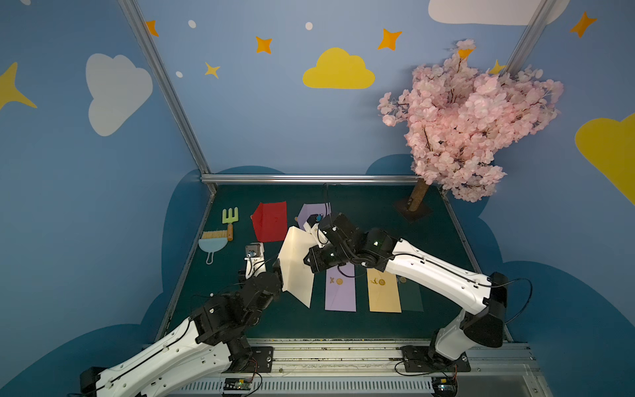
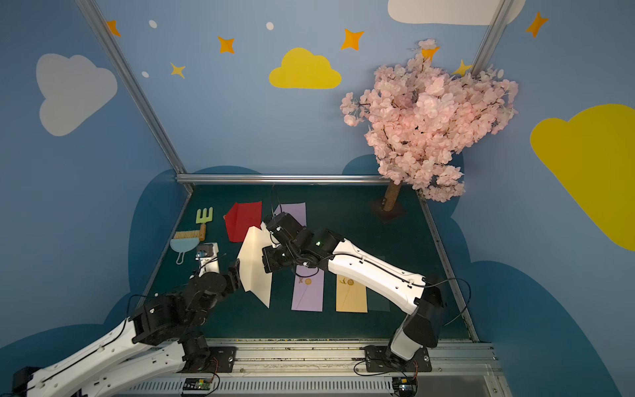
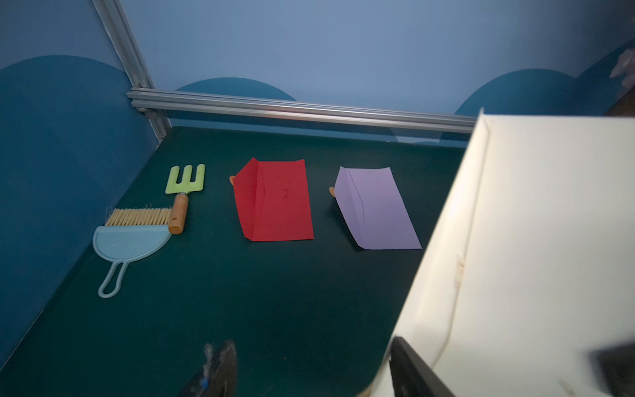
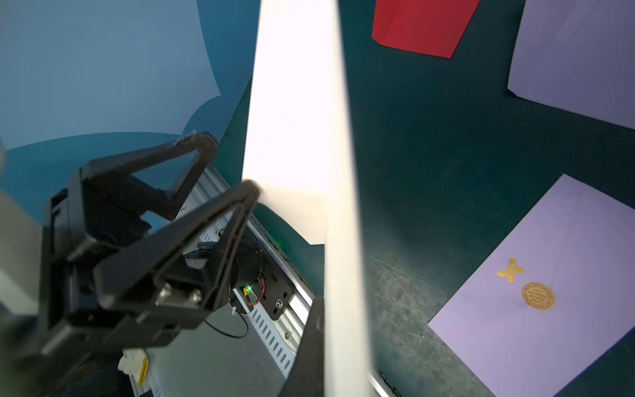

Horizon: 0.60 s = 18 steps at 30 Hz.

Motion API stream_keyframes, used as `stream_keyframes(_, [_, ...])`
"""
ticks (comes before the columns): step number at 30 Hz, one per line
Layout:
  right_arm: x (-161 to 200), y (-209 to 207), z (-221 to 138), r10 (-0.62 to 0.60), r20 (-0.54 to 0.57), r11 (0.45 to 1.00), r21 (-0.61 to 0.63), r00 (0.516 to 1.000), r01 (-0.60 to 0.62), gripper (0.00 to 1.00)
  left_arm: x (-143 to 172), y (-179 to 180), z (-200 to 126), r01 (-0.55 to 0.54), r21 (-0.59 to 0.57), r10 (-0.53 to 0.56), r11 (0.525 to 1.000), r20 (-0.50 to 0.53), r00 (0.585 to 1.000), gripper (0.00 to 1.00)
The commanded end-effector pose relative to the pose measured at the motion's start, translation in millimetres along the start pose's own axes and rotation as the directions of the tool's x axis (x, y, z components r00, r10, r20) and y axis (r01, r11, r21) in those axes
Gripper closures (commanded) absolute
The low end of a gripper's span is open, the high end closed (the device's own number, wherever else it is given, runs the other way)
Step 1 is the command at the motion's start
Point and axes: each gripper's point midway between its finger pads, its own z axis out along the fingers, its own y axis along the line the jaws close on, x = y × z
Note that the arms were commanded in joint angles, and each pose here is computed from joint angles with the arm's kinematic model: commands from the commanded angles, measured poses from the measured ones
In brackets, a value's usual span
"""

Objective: Open the envelope
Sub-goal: Open the envelope flap on the envelope.

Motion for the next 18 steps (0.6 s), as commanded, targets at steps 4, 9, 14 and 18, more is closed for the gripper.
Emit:
stream_keyframes(4, [12.0,45.4,-29.3,-0.043,-0.009,0.970,-0.241,0.999,0.040,1.00,9.5,21.2,-0.8,-0.035,-0.054,0.033,0.998,-0.034,0.999,0.28])
stream_keyframes(9, [15.2,74.4,-44.4,-0.067,0.010,0.911,-0.408,0.998,0.065,1.00,10.4,18.1,3.1,-0.028,-0.048,0.027,0.998,-0.040,0.999,0.27])
stream_keyframes(14, [18.4,97.6,-53.5,-0.095,0.017,0.840,-0.535,0.995,0.089,1.00,8.8,13.8,6.4,-0.027,-0.034,0.025,0.999,-0.045,0.999,0.27])
stream_keyframes(18, [20.9,103.4,-53.9,-0.103,0.009,0.819,-0.567,0.995,0.090,1.00,4.4,10.7,6.5,-0.011,-0.010,0.011,1.000,-0.026,1.000,0.26])
